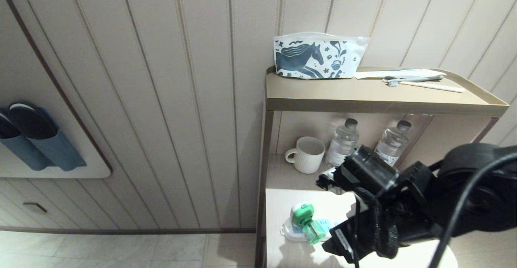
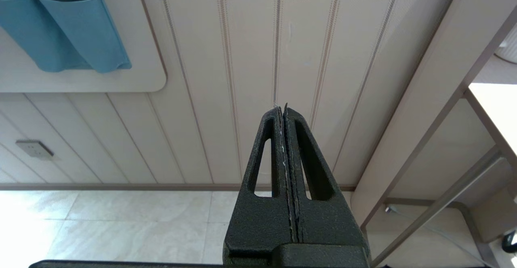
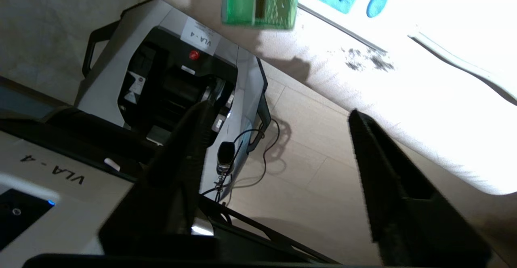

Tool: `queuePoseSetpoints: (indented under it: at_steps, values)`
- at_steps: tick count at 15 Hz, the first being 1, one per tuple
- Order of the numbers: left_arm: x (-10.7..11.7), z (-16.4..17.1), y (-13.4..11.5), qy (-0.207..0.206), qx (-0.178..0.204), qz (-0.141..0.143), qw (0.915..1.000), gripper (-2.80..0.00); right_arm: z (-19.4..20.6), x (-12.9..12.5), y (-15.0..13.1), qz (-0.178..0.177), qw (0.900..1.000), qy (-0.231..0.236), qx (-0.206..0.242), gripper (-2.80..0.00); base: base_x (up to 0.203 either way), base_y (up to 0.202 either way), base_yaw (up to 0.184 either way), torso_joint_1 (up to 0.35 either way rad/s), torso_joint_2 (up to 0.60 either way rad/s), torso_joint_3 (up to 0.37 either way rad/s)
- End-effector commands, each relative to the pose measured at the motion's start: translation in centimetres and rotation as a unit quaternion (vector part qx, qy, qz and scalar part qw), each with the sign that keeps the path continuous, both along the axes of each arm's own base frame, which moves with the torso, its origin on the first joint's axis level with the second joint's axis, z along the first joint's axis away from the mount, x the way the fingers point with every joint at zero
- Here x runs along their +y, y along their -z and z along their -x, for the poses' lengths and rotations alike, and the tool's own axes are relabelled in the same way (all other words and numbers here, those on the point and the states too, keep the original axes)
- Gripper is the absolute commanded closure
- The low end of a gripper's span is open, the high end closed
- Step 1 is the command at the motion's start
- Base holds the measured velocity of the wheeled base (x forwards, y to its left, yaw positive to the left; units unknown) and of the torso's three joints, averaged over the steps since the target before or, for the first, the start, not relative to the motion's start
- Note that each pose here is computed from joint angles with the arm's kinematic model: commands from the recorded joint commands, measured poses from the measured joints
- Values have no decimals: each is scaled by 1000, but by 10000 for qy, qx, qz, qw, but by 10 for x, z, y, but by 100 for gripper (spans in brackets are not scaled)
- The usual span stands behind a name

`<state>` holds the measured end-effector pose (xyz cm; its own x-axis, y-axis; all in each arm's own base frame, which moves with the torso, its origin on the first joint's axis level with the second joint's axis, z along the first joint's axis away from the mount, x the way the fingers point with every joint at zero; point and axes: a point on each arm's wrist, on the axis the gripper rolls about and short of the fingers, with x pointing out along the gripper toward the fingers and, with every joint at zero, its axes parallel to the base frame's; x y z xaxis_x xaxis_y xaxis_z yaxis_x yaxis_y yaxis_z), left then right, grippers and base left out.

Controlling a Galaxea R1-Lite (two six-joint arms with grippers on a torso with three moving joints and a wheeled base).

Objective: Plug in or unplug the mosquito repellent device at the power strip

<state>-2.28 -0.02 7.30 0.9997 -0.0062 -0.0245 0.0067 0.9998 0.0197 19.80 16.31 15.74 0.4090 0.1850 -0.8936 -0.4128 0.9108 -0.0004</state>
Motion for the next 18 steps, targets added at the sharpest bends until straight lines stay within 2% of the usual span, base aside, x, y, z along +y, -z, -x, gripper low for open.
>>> queuePoseSetpoints:
  at_steps: [1,5,6,8,10,13,15,18]
  values:
    - [0,0,0,0,8,0,10000,0,33,-27,-20,-294,9988,21,-384,0,0,0,0,0,0,0]
    - [0,0,0,0,8,0,10000,0,80,-70,-39,-718,9920,197,-1022,0,0,0,0,0,0,0]
    - [0,0,0,-1,8,7,10000,0,88,-77,-37,-721,9908,273,-1114,0,0,0,0,0,0,0]
    - [0,0,0,0,8,0,10000,0,111,-102,-40,-628,9808,695,-1708,0,0,0,0,0,0,0]
    - [0,0,0,0,8,0,10000,0,134,-126,-36,-423,9646,1215,-2302,0,0,0,0,0,0,0]
    - [0,0,0,0,8,0,10000,0,163,-156,-22,-119,9361,2175,-2762,0,0,0,0,0,0,0]
    - [0,0,0,0,8,0,10000,0,184,-170,-8,-16,9100,2785,-3070,0,0,0,0,0,0,0]
    - [0,0,0,0,8,0,10000,0,208,-179,12,226,8768,3357,-3434,0,0,0,0,0,0,0]
